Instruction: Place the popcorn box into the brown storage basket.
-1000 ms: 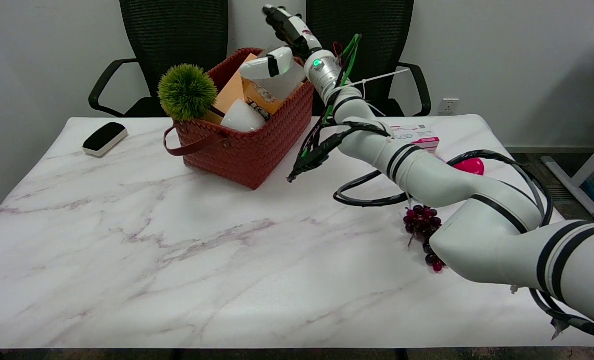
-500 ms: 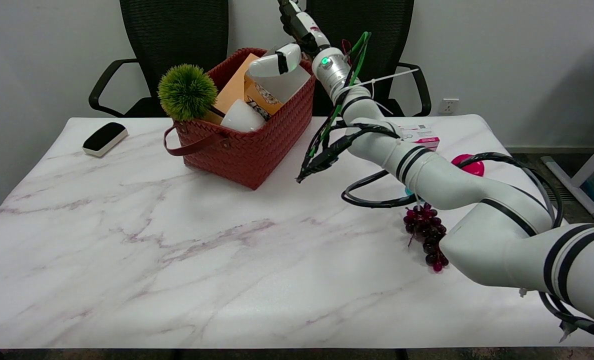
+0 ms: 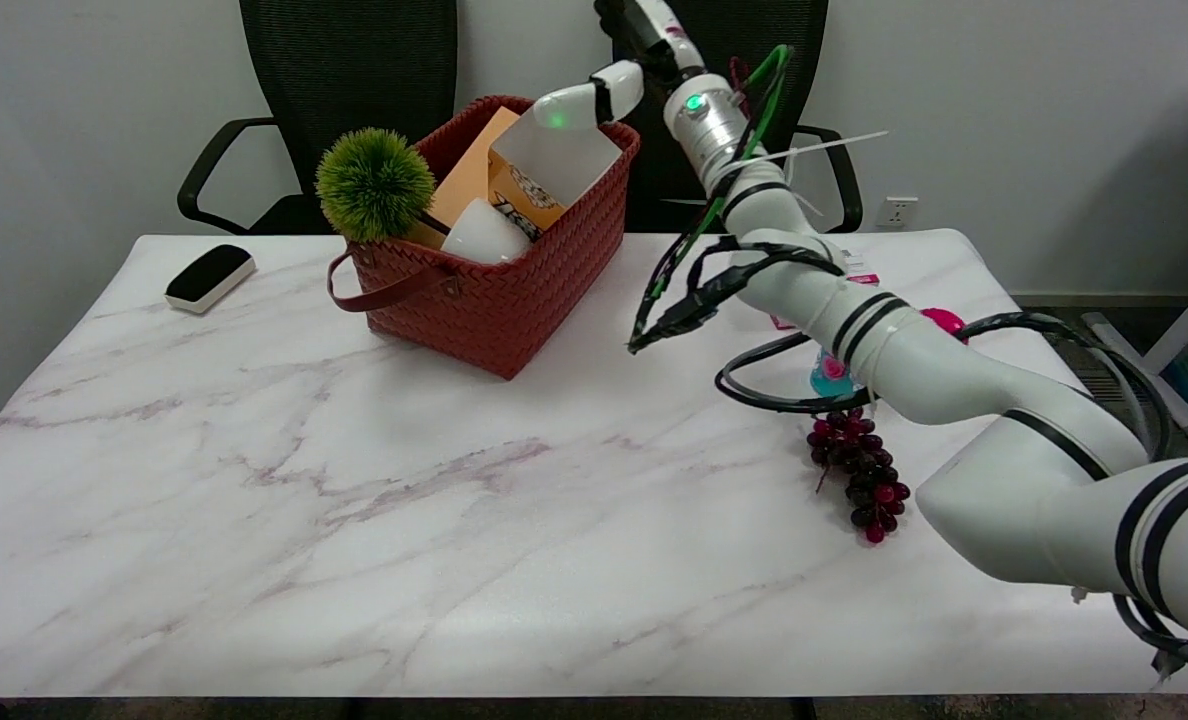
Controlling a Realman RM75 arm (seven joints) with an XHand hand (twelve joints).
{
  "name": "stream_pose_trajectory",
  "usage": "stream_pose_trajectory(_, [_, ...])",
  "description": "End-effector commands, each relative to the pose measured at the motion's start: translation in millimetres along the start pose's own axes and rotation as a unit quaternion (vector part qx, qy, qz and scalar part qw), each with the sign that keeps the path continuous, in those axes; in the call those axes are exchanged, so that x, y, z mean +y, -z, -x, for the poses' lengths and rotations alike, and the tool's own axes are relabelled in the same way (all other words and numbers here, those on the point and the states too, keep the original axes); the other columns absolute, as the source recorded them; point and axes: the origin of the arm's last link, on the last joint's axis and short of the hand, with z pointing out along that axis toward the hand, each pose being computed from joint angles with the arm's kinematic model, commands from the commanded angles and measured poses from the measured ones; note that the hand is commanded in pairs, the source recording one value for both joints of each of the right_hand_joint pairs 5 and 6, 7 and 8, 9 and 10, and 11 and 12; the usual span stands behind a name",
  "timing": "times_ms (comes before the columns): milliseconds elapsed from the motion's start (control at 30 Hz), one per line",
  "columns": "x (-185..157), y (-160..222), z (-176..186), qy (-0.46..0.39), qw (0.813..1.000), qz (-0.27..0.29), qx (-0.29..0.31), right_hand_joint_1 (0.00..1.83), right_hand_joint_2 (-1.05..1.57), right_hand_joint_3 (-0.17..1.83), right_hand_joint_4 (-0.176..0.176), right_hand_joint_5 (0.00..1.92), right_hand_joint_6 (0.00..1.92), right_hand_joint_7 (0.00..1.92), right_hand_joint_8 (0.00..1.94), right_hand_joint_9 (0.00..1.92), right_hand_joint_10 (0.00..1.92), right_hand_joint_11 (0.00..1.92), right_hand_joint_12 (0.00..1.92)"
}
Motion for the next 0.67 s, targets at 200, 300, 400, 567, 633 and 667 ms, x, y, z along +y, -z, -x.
stream_pose_trajectory(200, [17, 90, -110, 0.046, 0.993, -0.033, 0.103, 1.09, -0.45, 0.59, 0.000, 0.00, 0.00, 0.11, 0.11, 0.18, 0.18, 0.20, 0.20])
stream_pose_trajectory(300, [27, 115, -119, 0.051, 0.991, -0.028, 0.118, 1.10, -0.42, 0.57, 0.000, 0.00, 0.00, 0.12, 0.12, 0.18, 0.18, 0.21, 0.21])
stream_pose_trajectory(400, [39, 144, -127, 0.054, 0.989, -0.016, 0.134, 1.10, -0.41, 0.58, 0.000, 0.00, 0.00, 0.13, 0.13, 0.19, 0.19, 0.21, 0.21])
stream_pose_trajectory(567, [50, 184, -127, 0.061, 0.987, -0.006, 0.145, 1.10, -0.41, 0.64, 0.000, 0.00, 0.00, 0.14, 0.14, 0.20, 0.20, 0.21, 0.21])
stream_pose_trajectory(633, [51, 194, -126, 0.068, 0.987, -0.006, 0.144, 1.10, -0.42, 0.67, 0.000, 0.00, 0.00, 0.14, 0.14, 0.20, 0.20, 0.21, 0.21])
stream_pose_trajectory(667, [52, 199, -125, 0.069, 0.987, -0.005, 0.144, 1.10, -0.42, 0.67, 0.000, 0.00, 0.00, 0.14, 0.14, 0.20, 0.20, 0.21, 0.21])
